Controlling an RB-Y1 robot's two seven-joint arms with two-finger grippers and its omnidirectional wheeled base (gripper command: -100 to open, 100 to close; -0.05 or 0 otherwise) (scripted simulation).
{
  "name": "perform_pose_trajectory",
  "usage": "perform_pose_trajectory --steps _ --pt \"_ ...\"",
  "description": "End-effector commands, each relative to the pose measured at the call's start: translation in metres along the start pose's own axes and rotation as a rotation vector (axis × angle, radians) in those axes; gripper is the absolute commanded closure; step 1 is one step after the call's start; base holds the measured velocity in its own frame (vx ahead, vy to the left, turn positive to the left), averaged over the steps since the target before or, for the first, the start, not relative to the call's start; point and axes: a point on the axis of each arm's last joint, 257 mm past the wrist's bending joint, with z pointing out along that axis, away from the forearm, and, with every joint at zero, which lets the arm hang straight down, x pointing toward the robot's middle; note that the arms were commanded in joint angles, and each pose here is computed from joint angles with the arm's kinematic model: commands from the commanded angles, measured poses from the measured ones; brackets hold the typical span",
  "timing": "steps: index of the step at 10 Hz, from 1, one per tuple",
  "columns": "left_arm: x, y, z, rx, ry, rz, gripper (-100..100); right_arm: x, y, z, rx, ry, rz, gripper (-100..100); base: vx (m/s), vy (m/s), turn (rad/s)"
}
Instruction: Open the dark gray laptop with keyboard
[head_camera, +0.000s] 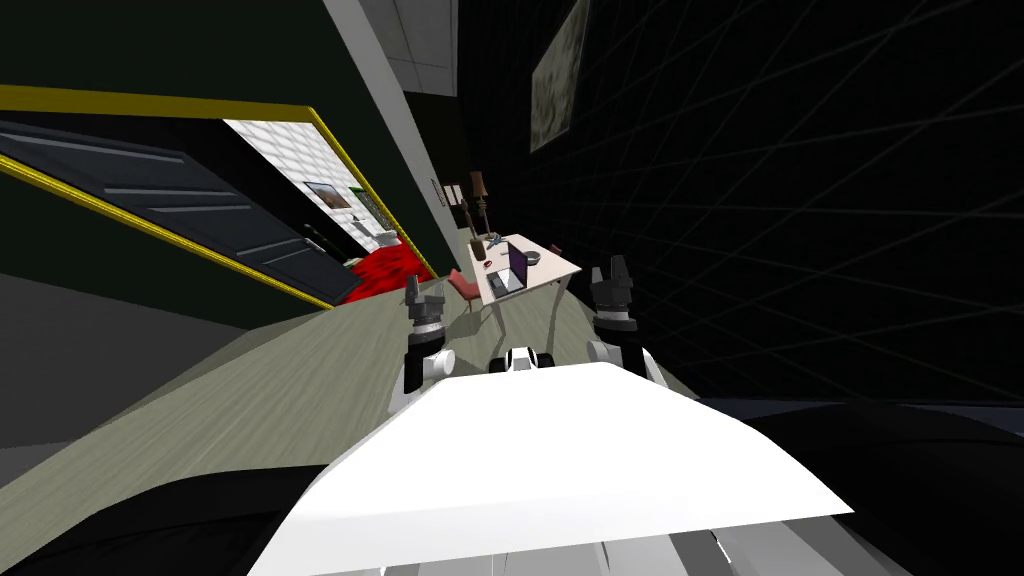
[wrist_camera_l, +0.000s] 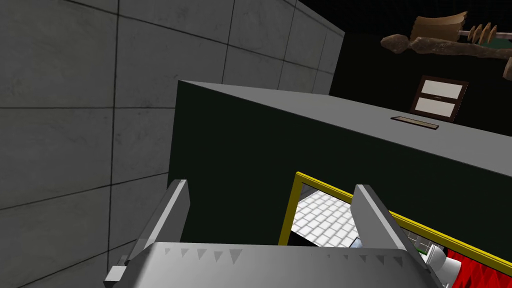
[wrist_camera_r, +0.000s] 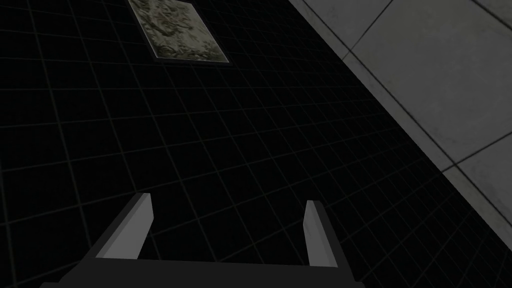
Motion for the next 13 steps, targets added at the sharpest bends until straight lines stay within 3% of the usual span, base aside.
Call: perform_pose_trajectory --steps 1,13 --pt "0.002 0.018 0.004 -0.056 0.002 -0.054 -100 0.0 0.0 0.0 0.0 0.0 0.0 0 0.101 -0.171 0.187" --pt "0.023 0.102 0.014 -0.305 -0.03 -0.34 -100 0.0 0.0 0.0 0.0 0.0 0.0 0 0.085 -0.169 0.178"
